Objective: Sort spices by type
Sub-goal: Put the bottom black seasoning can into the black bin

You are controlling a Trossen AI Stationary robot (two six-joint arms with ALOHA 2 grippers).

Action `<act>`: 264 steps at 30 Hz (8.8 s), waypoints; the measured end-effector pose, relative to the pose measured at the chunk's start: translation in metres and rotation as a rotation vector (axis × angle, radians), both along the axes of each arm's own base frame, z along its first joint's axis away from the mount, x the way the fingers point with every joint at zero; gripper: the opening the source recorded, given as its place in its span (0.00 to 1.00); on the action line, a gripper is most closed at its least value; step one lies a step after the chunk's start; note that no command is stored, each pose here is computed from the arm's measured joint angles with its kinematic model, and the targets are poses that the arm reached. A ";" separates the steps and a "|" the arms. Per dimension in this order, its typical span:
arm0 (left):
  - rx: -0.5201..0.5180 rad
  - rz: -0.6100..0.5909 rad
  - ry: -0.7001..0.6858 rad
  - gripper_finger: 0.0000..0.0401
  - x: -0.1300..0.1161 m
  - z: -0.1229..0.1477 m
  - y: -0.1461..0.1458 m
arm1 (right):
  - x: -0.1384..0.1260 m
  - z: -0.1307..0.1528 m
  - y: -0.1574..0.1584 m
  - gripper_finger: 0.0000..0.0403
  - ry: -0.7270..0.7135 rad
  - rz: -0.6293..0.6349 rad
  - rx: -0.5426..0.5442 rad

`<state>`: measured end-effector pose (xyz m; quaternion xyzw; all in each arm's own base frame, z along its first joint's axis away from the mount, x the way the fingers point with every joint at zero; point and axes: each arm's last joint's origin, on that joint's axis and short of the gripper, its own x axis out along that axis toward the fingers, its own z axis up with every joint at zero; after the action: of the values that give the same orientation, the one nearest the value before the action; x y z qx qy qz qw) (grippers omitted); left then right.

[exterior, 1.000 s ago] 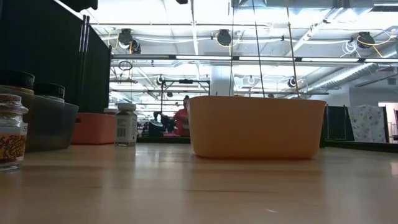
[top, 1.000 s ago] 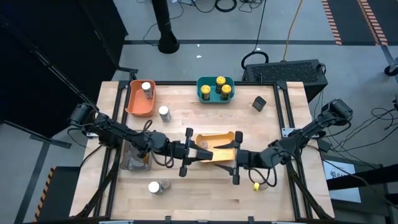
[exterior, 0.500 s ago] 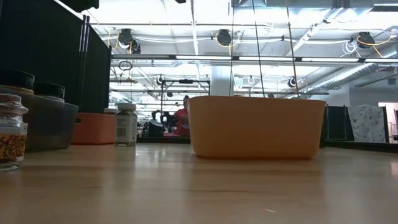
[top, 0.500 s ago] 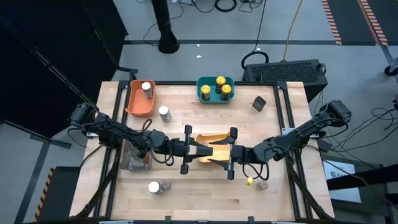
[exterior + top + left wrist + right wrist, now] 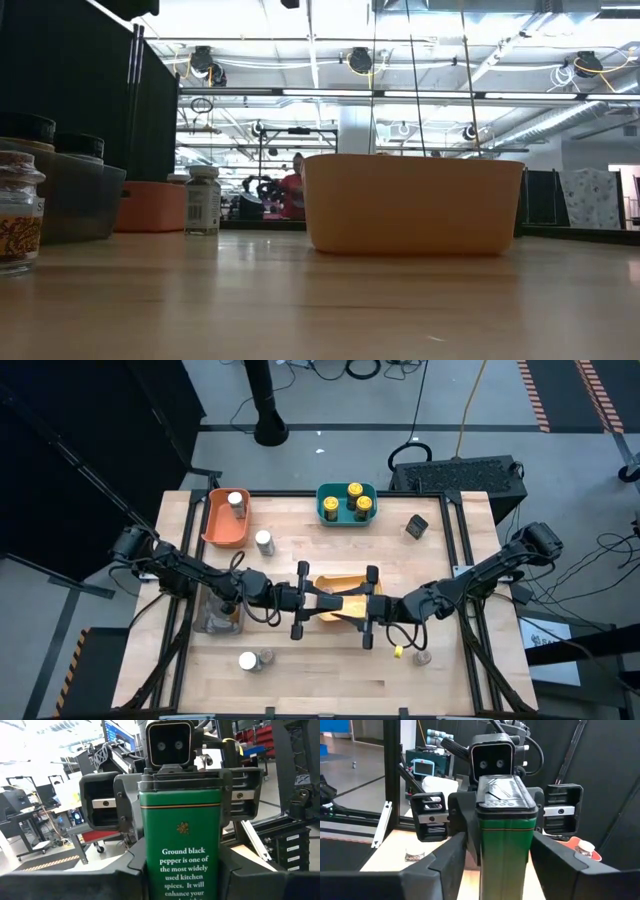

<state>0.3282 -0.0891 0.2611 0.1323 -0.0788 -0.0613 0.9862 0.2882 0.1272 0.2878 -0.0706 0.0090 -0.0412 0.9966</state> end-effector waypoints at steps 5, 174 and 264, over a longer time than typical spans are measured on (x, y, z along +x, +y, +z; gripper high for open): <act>0.002 -0.002 0.011 0.30 0.000 -0.001 0.000 | 0.000 0.000 0.000 0.42 0.003 0.001 -0.010; -0.078 0.060 0.144 0.54 -0.141 0.039 -0.102 | 0.119 -0.008 0.073 0.23 0.086 0.001 -0.045; -0.454 0.104 0.764 0.41 -0.093 0.013 -0.072 | 0.109 -0.036 0.047 0.26 0.513 0.047 0.152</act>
<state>0.2347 -0.1608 0.2738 -0.1158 0.2863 -0.0373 0.9504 0.3967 0.1742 0.2520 -0.0037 0.2628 0.0019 0.9648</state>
